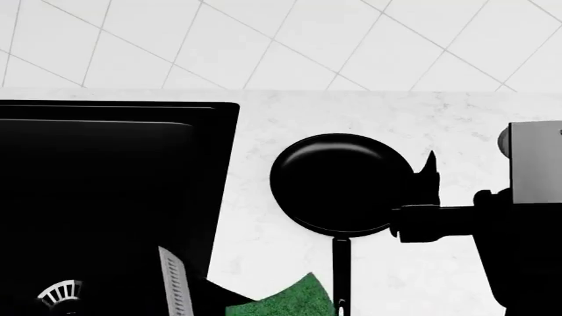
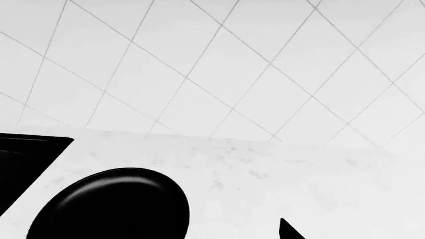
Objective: Pick the pan and sponge and place them into the sink. Then turn on the water.
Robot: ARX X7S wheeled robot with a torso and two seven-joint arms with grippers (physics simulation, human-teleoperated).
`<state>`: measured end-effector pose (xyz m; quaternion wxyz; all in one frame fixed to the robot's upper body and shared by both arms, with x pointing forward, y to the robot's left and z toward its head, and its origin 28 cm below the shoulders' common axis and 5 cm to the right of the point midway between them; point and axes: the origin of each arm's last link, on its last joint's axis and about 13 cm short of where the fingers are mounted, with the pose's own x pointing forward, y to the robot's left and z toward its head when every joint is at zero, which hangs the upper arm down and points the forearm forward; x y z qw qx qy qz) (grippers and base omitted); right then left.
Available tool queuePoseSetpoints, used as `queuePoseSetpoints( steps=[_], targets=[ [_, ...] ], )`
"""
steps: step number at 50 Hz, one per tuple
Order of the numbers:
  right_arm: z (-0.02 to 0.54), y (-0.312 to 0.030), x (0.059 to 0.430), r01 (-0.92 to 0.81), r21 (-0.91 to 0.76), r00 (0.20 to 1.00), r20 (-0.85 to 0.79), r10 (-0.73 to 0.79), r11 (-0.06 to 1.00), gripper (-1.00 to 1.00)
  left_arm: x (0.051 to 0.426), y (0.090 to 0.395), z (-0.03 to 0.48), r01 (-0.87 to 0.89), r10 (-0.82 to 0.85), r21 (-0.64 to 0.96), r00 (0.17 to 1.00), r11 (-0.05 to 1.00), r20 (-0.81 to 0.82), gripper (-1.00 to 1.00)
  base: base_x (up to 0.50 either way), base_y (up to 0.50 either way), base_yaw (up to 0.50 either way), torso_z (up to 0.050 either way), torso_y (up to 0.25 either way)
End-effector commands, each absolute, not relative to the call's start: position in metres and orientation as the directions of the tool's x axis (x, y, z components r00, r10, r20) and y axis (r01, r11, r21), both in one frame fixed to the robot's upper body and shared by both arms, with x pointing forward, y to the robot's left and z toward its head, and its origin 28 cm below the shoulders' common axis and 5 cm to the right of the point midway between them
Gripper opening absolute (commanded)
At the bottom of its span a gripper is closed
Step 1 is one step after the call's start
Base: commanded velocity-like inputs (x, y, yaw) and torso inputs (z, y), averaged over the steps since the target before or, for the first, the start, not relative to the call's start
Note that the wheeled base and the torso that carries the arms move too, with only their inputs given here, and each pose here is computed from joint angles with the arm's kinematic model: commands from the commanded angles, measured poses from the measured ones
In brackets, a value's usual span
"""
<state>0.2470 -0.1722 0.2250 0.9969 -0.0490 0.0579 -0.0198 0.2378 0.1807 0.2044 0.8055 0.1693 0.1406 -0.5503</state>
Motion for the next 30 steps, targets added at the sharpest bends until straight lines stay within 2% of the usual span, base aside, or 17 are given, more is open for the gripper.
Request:
queuePoseSetpoints(
  steps=[1,7,10,13,16,18,20,30],
  targets=[
    [0.224,-0.163,0.250,0.004,-0.022,0.978,-0.207,-0.008,1.000,1.00,0.240,0.201,0.222,0.882,-0.804,0.159,0.471,0.444,-0.363,-1.00,0.00,0.00,0.00,0.000,0.000],
    [0.228,-0.151,0.250,-0.005,-0.044,0.961,-0.276,-0.007,0.999,1.00,0.244,0.207,0.225,0.856,-0.787,0.161,0.516,0.492,-0.337,-1.00,0.00,0.00,0.00,0.000,0.000],
    [0.235,-0.142,0.250,-0.016,-0.002,0.958,-0.285,0.015,1.000,1.00,0.247,0.216,0.230,0.820,-0.757,0.178,0.571,0.544,-0.317,-1.00,0.00,0.00,0.00,0.000,0.000],
    [0.238,-0.131,0.250,-0.016,-0.011,0.951,-0.308,0.012,1.000,1.00,0.246,0.223,0.237,0.806,-0.750,0.180,0.591,0.564,-0.297,-1.00,0.00,0.00,0.00,0.000,0.000],
    [0.235,-0.122,0.251,0.042,-0.058,0.933,-0.356,-0.060,0.997,1.00,0.243,0.222,0.235,0.804,-0.748,0.184,0.594,0.566,-0.297,-1.00,0.00,0.00,0.00,0.000,0.000],
    [0.232,-0.114,0.251,0.021,0.037,0.920,-0.391,-0.005,0.999,1.00,0.244,0.226,0.236,0.797,-0.744,0.180,0.603,0.577,-0.287,-1.00,0.00,0.00,0.00,0.000,0.000],
    [0.229,-0.108,0.251,0.023,-0.014,0.910,-0.413,-0.026,1.000,1.00,0.246,0.228,0.237,0.780,-0.730,0.179,0.625,0.600,-0.276,-1.00,0.00,0.00,0.00,0.000,0.000],
    [0.219,-0.099,0.259,0.040,0.002,0.885,-0.464,-0.034,0.999,1.00,0.250,0.238,0.244,0.717,-0.678,0.188,0.696,0.671,-0.236,-1.00,0.00,0.00,0.00,0.000,0.000]
  ],
)
